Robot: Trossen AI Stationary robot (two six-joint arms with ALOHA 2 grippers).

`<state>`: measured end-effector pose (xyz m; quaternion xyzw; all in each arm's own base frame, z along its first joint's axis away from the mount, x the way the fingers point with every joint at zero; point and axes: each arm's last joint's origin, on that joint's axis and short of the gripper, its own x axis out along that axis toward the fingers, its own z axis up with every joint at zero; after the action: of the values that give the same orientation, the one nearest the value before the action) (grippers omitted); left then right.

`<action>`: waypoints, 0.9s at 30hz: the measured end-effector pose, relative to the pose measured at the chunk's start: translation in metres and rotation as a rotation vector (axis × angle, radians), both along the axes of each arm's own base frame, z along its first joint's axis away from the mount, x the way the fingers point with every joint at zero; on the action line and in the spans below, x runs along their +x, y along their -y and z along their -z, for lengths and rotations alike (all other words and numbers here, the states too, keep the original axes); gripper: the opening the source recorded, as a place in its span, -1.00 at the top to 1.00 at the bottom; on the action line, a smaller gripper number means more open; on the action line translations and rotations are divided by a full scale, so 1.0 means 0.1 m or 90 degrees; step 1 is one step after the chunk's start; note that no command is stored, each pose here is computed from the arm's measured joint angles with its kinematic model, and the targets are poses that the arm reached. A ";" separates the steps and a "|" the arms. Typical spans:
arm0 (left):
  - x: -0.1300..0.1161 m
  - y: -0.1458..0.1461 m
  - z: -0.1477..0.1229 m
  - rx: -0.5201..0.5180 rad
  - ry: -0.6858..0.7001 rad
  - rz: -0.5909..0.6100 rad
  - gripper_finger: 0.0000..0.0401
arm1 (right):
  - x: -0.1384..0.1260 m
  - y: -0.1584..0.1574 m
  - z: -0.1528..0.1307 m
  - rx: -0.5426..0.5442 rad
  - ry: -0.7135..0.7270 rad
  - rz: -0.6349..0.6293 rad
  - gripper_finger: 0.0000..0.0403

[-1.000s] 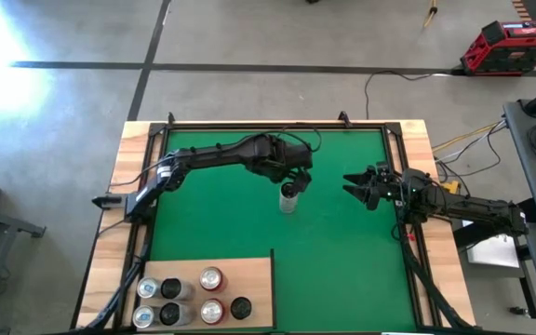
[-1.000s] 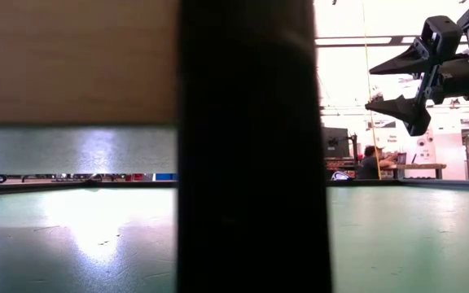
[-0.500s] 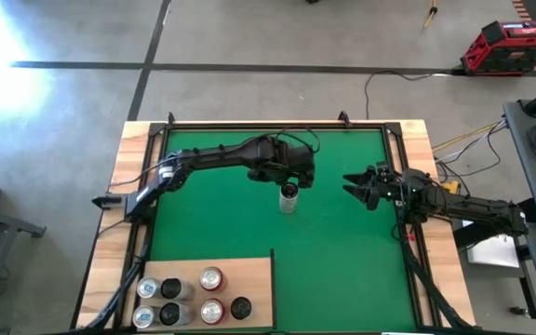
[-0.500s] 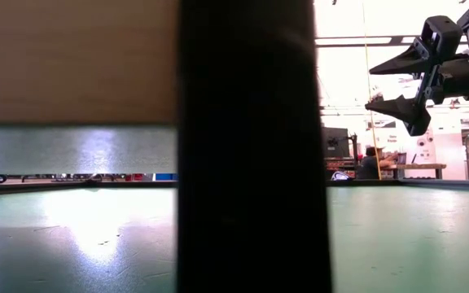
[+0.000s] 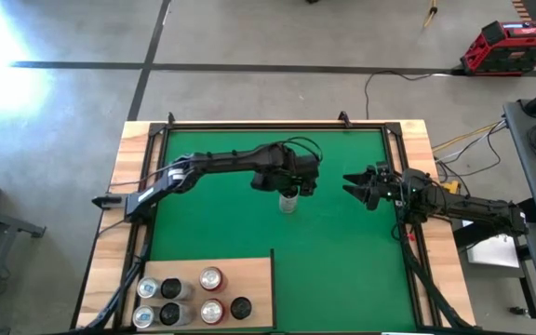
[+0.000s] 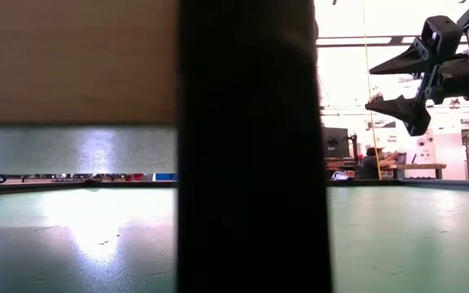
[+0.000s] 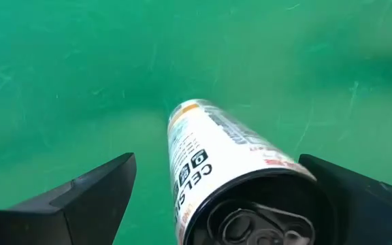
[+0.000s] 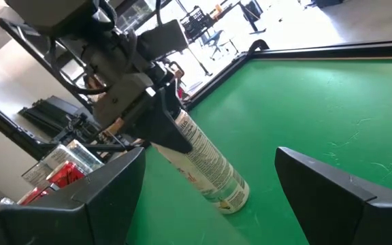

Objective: Place canned beverage on shelf
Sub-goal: Put the white and yellow soda can on the shelf align with the other white and yellow soda can

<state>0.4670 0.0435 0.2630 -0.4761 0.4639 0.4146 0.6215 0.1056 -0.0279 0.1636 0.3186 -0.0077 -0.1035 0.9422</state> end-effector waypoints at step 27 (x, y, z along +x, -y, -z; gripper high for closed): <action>0.00 0.15 0.03 -0.026 -0.007 -0.068 -0.19 | 0.00 0.00 0.00 0.000 0.000 0.000 -0.58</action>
<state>0.4674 0.0289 0.2604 -0.5105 0.4496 0.4400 0.5862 0.1056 -0.0279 0.1636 0.3186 -0.0076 -0.1034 0.9422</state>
